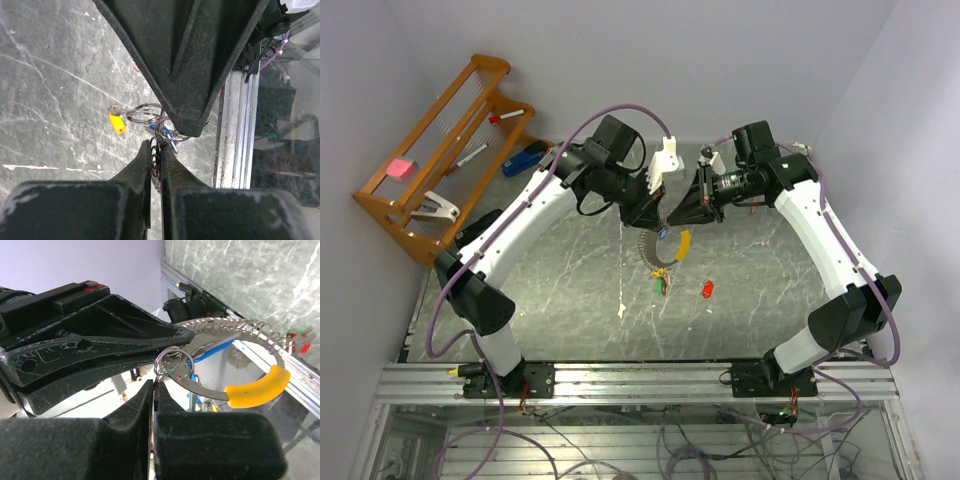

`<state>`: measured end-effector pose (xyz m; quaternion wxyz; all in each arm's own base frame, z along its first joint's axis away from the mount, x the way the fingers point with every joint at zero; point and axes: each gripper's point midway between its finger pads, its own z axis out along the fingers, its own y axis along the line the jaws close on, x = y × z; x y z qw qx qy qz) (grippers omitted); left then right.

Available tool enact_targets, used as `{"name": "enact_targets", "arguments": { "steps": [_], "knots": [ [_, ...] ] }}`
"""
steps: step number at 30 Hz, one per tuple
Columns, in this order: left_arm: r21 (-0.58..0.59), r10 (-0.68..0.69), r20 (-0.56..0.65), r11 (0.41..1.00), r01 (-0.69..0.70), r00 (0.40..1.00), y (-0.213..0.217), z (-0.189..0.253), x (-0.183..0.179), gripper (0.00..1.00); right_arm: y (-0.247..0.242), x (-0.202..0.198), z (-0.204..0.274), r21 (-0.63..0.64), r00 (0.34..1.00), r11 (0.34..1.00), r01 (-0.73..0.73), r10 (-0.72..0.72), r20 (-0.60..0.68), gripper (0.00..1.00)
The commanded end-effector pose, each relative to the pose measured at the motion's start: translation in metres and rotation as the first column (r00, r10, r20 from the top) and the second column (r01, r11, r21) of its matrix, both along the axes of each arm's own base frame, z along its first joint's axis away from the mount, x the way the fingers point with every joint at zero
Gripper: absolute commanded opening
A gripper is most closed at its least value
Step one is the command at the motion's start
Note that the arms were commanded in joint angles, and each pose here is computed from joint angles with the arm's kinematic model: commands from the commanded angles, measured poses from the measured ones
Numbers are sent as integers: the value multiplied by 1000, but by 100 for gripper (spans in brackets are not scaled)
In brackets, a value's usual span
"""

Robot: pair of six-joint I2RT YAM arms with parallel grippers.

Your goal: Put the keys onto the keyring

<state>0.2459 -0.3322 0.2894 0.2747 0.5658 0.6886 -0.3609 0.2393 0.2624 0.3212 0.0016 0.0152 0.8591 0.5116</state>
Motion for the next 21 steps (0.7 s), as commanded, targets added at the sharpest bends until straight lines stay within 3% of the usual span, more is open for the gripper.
{"name": "enact_targets", "arguments": {
  "steps": [1,11,21],
  "knots": [
    [-57,23,108,998,-17,994,-2,28,8,7,2,-17,29,117,999,993,-30,33,-27,0],
    [-75,-24,128,997,34,991,-4,42,-2,7,-1,-5,31,135,997,991,-10,20,-75,0],
    [-77,-64,82,995,70,995,-11,38,-12,7,1,10,56,249,991,968,28,6,-134,0]
  ]
}}
